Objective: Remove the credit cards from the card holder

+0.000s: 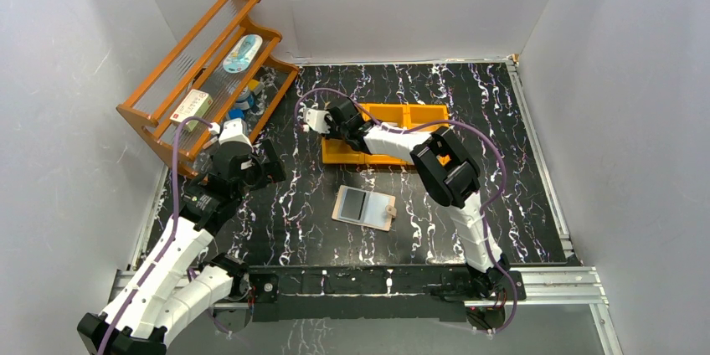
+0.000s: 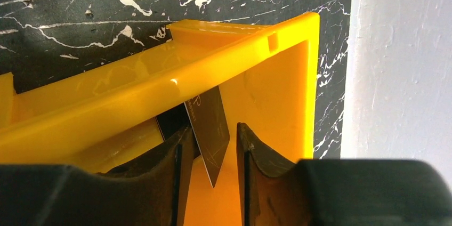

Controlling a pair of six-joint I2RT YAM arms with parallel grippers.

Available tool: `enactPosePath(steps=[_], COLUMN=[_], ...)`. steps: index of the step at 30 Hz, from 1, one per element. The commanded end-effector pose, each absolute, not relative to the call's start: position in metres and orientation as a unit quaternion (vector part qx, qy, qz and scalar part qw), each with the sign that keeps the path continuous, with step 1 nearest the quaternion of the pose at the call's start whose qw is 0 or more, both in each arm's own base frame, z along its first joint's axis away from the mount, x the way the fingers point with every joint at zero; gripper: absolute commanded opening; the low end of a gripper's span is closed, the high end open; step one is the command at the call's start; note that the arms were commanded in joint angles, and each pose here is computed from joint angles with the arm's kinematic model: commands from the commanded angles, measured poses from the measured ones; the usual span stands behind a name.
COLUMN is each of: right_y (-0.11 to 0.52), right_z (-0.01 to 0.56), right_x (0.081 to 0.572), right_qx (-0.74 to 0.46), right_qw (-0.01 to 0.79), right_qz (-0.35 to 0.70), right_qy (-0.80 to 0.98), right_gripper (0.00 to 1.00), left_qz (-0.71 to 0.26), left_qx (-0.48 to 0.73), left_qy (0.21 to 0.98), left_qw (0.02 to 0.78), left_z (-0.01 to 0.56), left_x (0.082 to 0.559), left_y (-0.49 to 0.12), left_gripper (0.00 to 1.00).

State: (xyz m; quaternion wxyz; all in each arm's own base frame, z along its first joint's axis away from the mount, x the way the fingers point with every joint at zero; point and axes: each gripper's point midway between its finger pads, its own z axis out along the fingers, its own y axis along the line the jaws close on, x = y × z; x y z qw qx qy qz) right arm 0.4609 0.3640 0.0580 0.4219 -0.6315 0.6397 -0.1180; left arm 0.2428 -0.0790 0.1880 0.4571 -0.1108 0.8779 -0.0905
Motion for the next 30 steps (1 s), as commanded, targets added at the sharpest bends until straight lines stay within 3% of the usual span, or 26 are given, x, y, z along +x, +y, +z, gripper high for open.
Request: enactPosePath(steps=[1, 22, 26, 28, 30], right_y=[0.376, 0.382, 0.369, 0.363, 0.351], right_z=[0.096, 0.173, 0.205, 0.225, 0.231], right_x=[0.463, 0.457, 0.450, 0.437, 0.417], right_qx=[-0.592, -0.491, -0.416, -0.365, -0.304], right_qw=[0.474, 0.554, 0.576, 0.588, 0.584], right_qz=[-0.082, -0.008, 0.024, 0.066, 0.114], right_qy=[0.647, 0.672, 0.703, 0.719, 0.744], right_gripper=[0.45, 0.50, 0.52, 0.55, 0.69], left_qz=[-0.092, -0.112, -0.121, -0.130, -0.140], left_qx=[-0.112, -0.108, -0.108, -0.104, -0.102], left_qy=[0.880, 0.888, 0.889, 0.889, 0.890], left_qw=[0.453, 0.433, 0.427, 0.425, 0.421], left_z=[0.187, 0.182, 0.180, 0.180, 0.178], left_x=[0.241, 0.242, 0.242, 0.243, 0.244], left_y=[-0.078, -0.090, -0.094, -0.099, -0.104], left_gripper=[0.98, 0.98, 0.98, 0.98, 0.98])
